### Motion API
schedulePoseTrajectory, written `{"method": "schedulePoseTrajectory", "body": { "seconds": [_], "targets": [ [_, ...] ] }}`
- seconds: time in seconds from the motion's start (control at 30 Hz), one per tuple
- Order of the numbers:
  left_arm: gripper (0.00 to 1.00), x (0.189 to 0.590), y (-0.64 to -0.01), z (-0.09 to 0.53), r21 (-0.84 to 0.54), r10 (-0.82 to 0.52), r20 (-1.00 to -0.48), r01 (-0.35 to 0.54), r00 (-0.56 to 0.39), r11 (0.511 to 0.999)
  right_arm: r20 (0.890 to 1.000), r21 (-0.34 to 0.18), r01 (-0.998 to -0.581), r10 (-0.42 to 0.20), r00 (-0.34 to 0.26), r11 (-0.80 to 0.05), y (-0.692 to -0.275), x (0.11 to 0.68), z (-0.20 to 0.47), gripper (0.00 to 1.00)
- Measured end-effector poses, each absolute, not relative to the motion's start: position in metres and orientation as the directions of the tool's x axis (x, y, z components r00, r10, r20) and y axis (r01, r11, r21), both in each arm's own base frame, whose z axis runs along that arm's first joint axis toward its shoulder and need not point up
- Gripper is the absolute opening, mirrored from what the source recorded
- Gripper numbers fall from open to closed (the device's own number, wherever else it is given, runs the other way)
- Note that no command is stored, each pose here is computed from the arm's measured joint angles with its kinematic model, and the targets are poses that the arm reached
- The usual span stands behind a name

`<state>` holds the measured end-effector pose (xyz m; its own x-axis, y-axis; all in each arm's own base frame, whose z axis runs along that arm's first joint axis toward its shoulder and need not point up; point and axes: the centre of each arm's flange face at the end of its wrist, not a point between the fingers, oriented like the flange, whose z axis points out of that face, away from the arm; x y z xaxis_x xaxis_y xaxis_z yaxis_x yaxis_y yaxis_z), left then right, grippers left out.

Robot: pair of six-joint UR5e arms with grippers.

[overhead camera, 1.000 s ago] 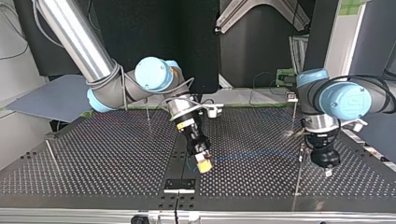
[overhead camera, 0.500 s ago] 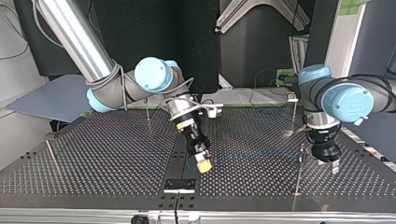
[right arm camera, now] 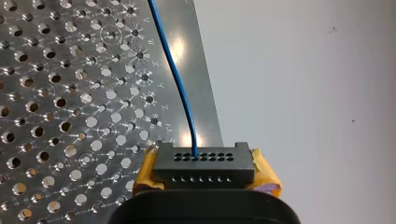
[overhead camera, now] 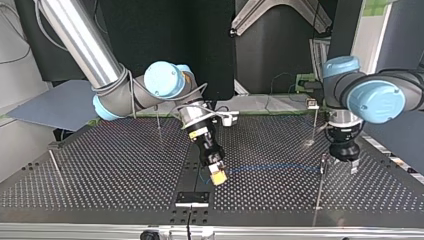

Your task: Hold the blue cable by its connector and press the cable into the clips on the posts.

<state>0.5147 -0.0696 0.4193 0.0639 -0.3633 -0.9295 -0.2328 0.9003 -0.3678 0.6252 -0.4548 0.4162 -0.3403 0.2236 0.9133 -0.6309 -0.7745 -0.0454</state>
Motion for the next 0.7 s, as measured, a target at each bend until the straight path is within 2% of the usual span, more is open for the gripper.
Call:
{"method": "schedulePoseTrajectory", "body": {
  "seconds": [0.23, 0.7],
  "targets": [
    [1.0, 0.491, -0.076, 0.42, -0.406, -0.404, -0.913, -0.182, 0.05, 0.895, 0.914, -0.045, -0.631, 0.224, -0.339, -0.774, -0.455, 0.625, 0.416, 0.0],
    [1.0, 0.432, -0.094, 0.417, -0.363, -0.372, -0.925, -0.099, -0.083, 0.926, 0.916, -0.045, -0.632, 0.22, -0.335, -0.774, -0.455, 0.625, 0.415, 0.0]
  ]
}}
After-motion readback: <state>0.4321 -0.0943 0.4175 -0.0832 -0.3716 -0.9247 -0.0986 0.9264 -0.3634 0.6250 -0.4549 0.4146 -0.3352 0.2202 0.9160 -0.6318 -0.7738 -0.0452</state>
